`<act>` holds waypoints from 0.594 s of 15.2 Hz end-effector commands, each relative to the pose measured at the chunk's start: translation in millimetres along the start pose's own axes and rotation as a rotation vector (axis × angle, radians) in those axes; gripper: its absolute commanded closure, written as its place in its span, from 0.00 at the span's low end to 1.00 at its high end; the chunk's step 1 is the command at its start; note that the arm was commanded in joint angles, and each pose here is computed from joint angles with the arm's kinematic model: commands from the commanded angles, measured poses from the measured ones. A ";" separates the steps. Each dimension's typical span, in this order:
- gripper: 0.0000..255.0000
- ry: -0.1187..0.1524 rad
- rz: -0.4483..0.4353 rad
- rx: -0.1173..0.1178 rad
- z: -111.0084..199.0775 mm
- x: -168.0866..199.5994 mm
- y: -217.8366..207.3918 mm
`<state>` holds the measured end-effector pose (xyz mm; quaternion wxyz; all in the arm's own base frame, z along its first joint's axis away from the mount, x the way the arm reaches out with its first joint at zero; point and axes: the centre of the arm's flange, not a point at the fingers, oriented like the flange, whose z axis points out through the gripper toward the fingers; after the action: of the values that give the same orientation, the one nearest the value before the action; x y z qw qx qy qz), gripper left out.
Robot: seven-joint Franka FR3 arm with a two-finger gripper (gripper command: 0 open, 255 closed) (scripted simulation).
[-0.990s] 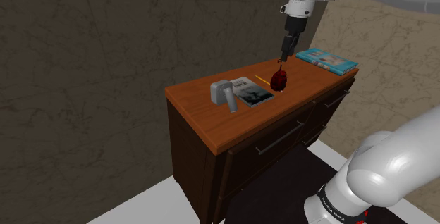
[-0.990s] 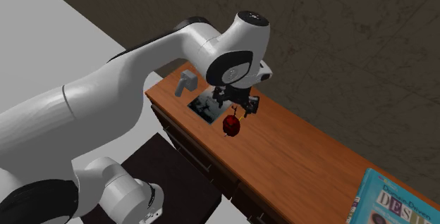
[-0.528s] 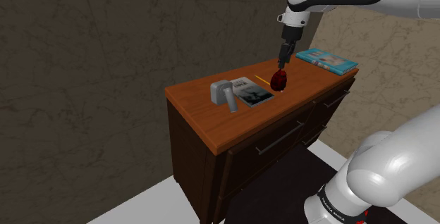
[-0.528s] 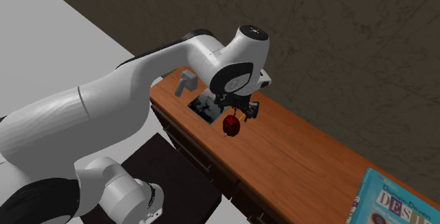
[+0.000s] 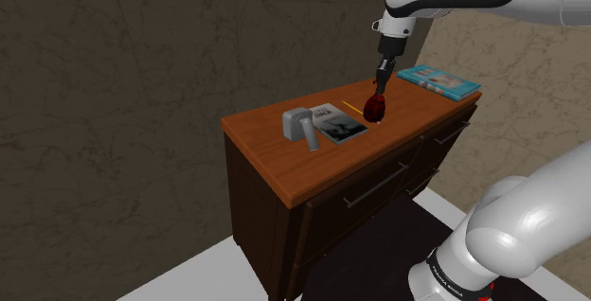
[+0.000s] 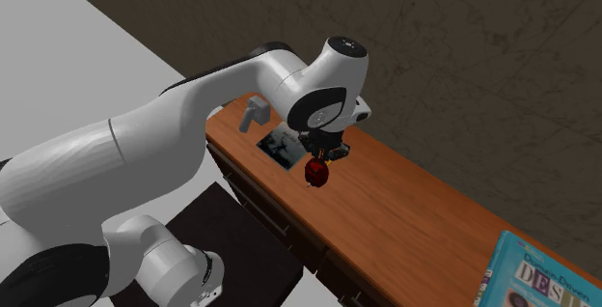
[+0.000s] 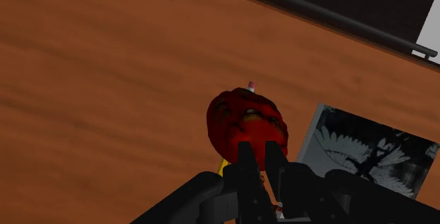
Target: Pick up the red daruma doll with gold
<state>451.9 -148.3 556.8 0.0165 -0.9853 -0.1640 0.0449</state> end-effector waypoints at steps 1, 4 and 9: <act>1.00 0.000 0.000 0.000 0.1 0.0 0.0; 1.00 0.000 0.000 0.000 -5.0 -0.4 -0.4; 1.00 0.000 0.000 0.000 -31.2 -2.5 -1.6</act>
<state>451.8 -148.7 583.4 0.0165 -0.9853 -0.1640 0.0450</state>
